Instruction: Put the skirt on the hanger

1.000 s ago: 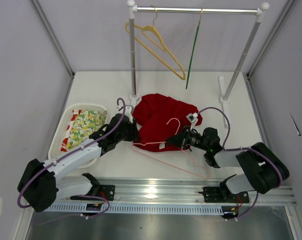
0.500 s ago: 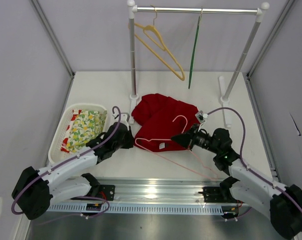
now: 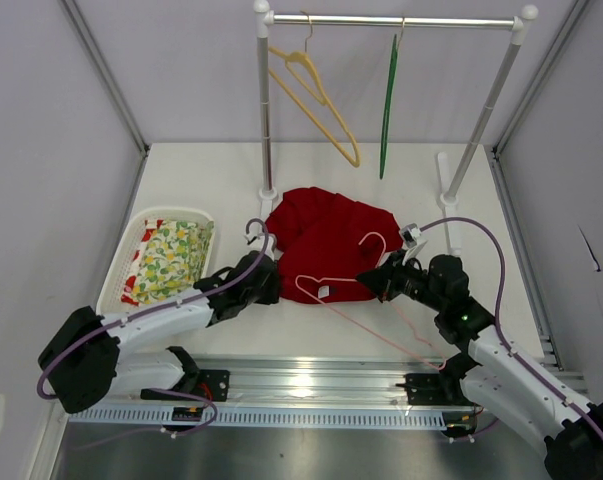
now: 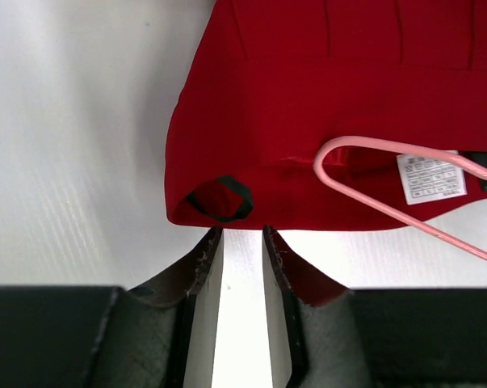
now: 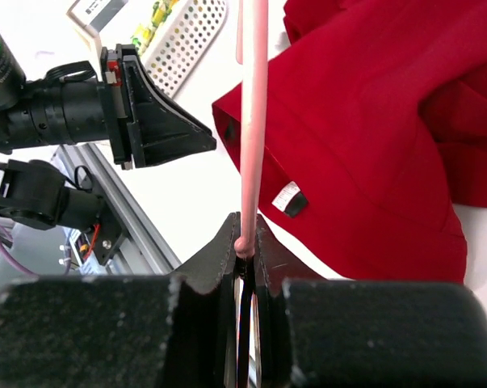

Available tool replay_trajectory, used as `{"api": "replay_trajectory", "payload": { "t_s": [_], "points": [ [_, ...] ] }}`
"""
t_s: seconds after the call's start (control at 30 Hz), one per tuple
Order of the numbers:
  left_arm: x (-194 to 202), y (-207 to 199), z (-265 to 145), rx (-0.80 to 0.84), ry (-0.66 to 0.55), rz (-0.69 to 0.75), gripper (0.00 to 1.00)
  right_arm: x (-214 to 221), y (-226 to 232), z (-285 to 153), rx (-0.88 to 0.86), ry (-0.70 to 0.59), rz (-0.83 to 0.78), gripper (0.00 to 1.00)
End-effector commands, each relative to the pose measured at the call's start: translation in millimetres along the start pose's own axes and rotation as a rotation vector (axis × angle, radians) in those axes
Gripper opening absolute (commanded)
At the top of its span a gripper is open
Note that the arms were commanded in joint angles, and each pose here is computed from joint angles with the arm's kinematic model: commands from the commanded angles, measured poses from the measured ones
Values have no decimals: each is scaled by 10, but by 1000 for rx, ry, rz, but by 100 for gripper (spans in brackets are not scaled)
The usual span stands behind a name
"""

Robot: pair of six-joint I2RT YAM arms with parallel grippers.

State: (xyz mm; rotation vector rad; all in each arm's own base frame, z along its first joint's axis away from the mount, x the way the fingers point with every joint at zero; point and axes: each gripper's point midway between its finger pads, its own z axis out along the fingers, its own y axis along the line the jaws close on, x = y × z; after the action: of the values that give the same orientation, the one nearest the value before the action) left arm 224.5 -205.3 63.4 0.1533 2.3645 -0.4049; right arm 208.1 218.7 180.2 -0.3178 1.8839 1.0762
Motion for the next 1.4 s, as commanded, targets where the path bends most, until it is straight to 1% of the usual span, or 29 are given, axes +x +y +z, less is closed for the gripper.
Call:
{"api": "replay_trajectory", "payload": {
  "t_s": [0.0,0.3,0.63,0.77,0.87,0.97,1.07,1.27,1.37],
  "points": [
    [-257,-117,38,-4,-78,-17,33,-246,68,-11,6,-52,-48,0],
    [-286,-134,180,-40,-78,13,37,-280,88,5,-3,-54,-44,0],
    [-301,-110,284,-79,-70,37,37,-268,90,28,-11,-49,-38,0],
    [-301,-99,296,-94,-64,41,36,-258,91,33,-15,-50,-38,0],
    [-285,-88,301,-101,-58,46,33,-251,84,49,-17,-48,-33,0],
    [-292,-80,304,-110,-55,50,23,-242,89,63,-24,-47,-30,0],
    [-290,-77,297,-115,-52,53,18,-240,96,71,-28,-48,-30,0],
    [-326,-95,251,-109,-59,55,4,-214,89,109,-33,-38,-29,0],
    [-352,-105,200,-101,-64,57,0,-187,124,141,-50,-32,-37,0]
  ]
}}
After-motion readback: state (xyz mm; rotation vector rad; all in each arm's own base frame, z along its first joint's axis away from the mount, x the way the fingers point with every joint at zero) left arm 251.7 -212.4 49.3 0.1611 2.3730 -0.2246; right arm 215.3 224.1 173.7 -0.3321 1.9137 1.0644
